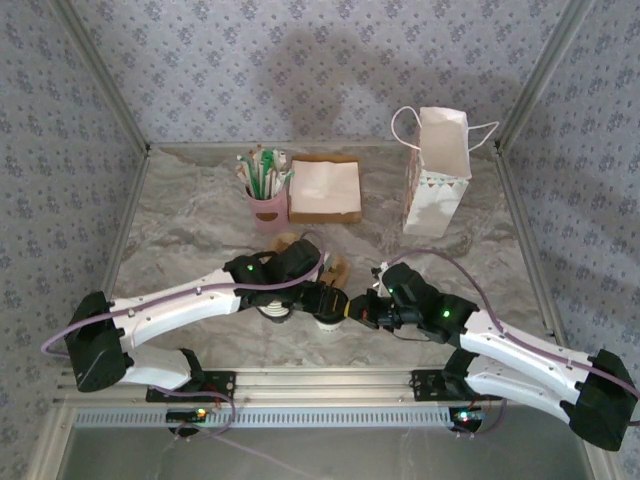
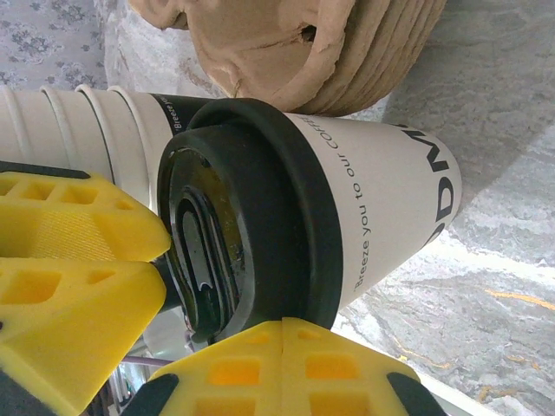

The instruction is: Pack the takeout coffee

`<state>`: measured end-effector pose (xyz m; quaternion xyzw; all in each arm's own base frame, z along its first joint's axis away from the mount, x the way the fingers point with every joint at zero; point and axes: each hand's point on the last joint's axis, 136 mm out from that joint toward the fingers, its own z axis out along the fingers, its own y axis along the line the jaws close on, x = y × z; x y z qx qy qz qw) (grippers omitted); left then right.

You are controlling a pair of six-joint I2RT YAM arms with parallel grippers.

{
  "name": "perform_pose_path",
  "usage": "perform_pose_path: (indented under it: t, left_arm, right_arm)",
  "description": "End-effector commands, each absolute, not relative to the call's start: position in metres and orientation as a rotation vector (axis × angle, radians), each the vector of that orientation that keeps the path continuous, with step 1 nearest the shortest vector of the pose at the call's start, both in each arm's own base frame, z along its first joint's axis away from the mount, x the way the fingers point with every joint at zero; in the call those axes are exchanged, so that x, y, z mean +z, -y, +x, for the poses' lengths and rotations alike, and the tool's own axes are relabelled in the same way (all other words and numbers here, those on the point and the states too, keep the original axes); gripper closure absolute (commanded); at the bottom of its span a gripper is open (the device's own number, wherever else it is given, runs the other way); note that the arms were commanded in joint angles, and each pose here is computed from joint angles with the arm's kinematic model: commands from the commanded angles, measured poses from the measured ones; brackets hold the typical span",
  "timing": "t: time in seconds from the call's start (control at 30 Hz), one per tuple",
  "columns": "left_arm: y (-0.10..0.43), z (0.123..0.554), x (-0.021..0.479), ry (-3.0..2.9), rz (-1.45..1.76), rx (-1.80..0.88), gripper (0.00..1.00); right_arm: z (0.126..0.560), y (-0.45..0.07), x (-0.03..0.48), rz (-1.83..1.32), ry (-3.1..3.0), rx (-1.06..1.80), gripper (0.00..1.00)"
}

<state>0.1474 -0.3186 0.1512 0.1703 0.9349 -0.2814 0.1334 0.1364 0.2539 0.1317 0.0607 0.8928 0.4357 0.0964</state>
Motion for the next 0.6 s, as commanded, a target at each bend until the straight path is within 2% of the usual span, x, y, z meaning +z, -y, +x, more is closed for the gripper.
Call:
perform_pose_path:
  t: [0.0, 0.57]
  left_arm:
    - [0.315, 0.145, 0.151, -2.718, 0.493, -0.794, 0.72]
    - [0.314, 0.145, 0.154, -2.712, 0.488, -0.795, 0.73]
  right_arm:
    - [0.134, -0.242, 0.109, 0.242, -2.7, 1.19, 1.0]
    - [0.133, -0.232, 0.089, 0.259, -2.766, 1.067, 1.0]
